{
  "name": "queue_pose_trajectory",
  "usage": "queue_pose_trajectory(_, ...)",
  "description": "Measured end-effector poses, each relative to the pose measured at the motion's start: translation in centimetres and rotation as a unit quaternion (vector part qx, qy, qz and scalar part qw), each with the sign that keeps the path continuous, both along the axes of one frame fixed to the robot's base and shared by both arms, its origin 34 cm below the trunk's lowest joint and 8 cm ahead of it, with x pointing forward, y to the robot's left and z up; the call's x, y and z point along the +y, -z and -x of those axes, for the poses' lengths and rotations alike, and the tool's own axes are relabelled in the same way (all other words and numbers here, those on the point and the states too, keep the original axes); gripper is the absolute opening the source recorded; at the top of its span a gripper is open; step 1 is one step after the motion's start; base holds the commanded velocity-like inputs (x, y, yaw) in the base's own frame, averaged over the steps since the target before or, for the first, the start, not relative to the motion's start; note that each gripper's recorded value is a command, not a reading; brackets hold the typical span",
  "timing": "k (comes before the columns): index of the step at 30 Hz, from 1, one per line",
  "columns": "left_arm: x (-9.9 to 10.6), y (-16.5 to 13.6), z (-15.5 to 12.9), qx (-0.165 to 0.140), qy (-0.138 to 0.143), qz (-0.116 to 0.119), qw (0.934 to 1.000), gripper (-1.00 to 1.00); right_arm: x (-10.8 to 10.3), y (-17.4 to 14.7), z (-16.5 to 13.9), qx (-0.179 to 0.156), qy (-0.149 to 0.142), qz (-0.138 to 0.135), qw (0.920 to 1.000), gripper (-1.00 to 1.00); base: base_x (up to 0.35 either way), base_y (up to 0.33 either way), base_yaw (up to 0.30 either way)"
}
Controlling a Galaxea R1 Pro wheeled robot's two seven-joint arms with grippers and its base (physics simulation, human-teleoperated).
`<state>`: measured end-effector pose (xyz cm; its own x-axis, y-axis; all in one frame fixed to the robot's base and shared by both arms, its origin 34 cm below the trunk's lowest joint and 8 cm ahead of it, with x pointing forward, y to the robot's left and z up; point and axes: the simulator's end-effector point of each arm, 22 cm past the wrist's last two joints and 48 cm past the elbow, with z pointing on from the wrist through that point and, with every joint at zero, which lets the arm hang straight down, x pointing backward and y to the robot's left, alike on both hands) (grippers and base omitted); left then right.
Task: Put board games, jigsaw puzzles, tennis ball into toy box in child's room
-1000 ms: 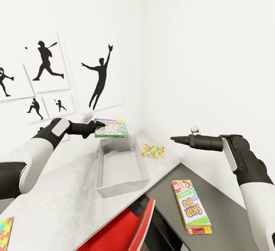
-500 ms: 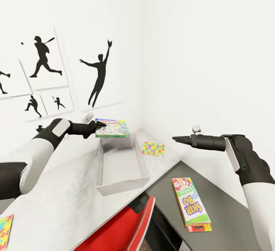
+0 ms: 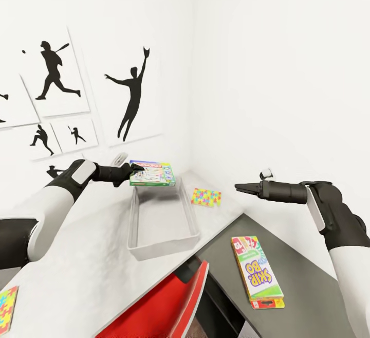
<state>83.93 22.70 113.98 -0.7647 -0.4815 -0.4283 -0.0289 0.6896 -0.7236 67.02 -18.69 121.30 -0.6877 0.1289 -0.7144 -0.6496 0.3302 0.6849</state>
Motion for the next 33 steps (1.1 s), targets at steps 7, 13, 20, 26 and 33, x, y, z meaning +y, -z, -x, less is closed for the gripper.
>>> queue_pose_trajectory(7,-0.3,0.2,-0.1,0.010,0.008,0.000,0.9999,-1.00,0.2,0.6,-0.2,0.006,-0.003,-0.002,1.0000,1.00,0.000,0.000,0.000)
queue_pose_trajectory(13,-0.4,0.4,-0.3,0.013,0.010,0.000,0.9999,-1.00,0.3,1.2,-0.4,0.012,-0.004,-0.002,0.9999,1.00,0.000,0.000,0.000)
queue_pose_trajectory(20,-0.7,0.8,-0.5,0.021,0.014,0.001,0.9997,-1.00,0.2,1.9,-0.6,0.018,-0.003,-0.001,0.9998,1.00,0.000,0.000,0.000)
queue_pose_trajectory(26,-1.0,0.4,-0.9,0.021,0.018,0.000,0.9996,-1.00,0.1,2.5,-0.8,0.023,-0.002,0.000,0.9997,1.00,0.000,0.000,0.000)
queue_pose_trajectory(33,-1.1,0.5,-1.3,0.024,0.020,-0.001,0.9995,-1.00,0.1,3.0,-1.0,0.026,-0.003,0.001,0.9996,1.00,0.000,0.000,0.000)
